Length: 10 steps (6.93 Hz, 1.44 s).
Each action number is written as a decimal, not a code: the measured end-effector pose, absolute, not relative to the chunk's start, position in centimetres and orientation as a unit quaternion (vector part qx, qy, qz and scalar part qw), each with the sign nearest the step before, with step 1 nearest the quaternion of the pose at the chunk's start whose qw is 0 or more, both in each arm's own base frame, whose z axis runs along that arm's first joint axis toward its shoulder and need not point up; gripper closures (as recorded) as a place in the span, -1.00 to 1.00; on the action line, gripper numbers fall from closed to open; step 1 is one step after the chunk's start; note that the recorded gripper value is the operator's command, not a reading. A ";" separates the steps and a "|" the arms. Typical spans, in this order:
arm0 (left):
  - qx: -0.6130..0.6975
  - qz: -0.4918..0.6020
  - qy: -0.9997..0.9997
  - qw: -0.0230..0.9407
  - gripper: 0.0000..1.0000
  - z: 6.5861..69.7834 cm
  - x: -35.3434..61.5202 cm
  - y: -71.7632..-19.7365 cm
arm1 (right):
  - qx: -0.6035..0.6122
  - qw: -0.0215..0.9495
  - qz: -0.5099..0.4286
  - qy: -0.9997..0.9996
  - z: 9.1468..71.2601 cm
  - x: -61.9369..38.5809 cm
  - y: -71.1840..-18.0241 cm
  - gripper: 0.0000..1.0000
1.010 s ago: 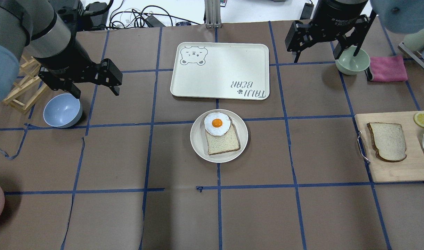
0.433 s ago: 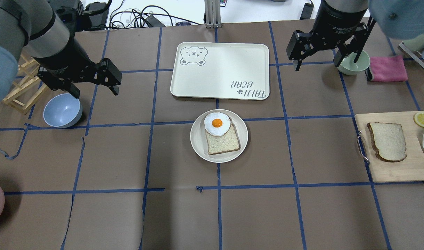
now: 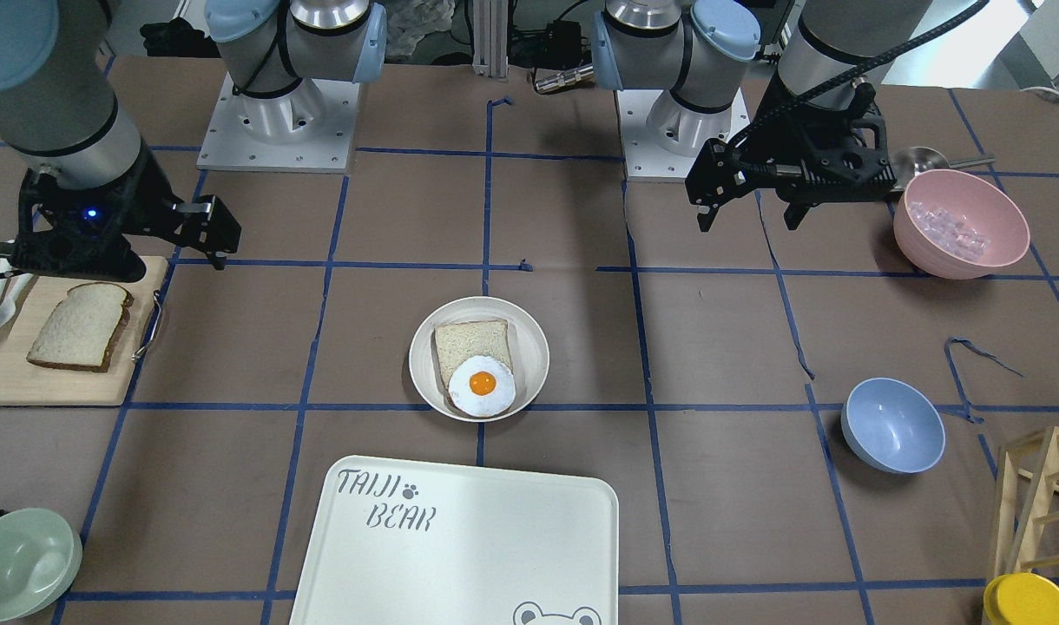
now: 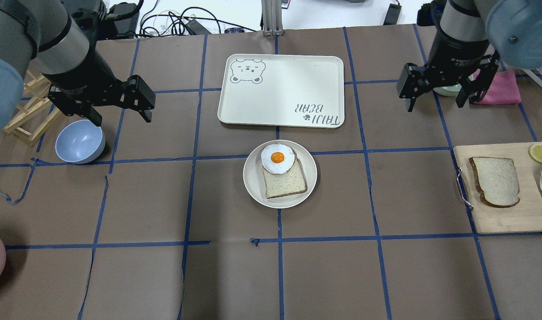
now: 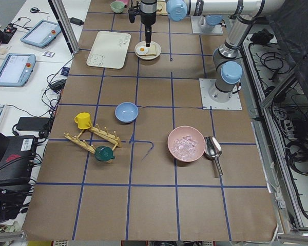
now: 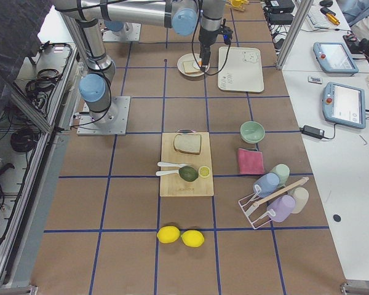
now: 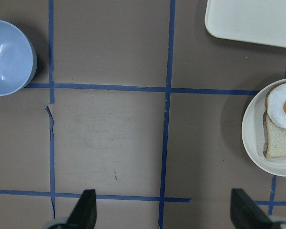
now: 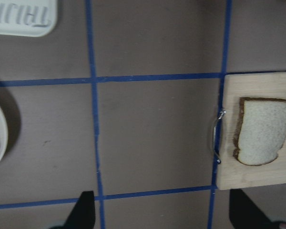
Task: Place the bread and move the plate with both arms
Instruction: 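Lower the right gripper and grasp the bread slice on the cutting board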
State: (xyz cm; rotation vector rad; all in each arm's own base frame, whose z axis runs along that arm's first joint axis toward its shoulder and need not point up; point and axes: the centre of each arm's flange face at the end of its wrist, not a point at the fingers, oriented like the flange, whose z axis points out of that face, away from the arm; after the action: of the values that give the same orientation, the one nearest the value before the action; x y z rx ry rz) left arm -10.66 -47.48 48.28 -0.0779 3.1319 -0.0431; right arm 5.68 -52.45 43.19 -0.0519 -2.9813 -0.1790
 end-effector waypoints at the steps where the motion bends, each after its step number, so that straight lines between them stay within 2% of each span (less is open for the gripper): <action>1: -0.025 -0.014 1.000 0.004 -1.00 48.3 -10.7 -47.5 | -0.022 0.112 -0.060 -0.992 41.1 2.0 -52.5 -0.98; 4: -0.024 -0.013 1.000 0.004 -1.00 48.3 -10.7 -47.4 | -0.031 0.141 -0.028 -0.989 29.7 -6.9 -49.8 -0.95; 7: -0.024 -0.008 1.000 0.004 -1.00 47.8 -10.8 -47.3 | -0.009 0.156 0.002 -0.988 21.7 -7.6 -47.2 -0.41; 9: -0.024 -0.007 1.000 0.003 -1.00 47.5 -10.8 -47.3 | -0.005 0.162 -0.010 -0.987 19.9 -8.6 -47.1 -0.23; 10: -0.024 -0.009 1.000 0.003 -1.00 47.5 -10.8 -47.4 | -0.001 0.168 -0.015 -0.986 19.5 -9.0 -47.2 -0.23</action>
State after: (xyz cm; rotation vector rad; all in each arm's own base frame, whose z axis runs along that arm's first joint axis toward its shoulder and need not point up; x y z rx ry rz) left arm -10.78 -47.39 47.54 -0.0749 3.1347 -0.0277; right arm -8.97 -47.17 19.45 -0.0032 -2.8031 -0.0428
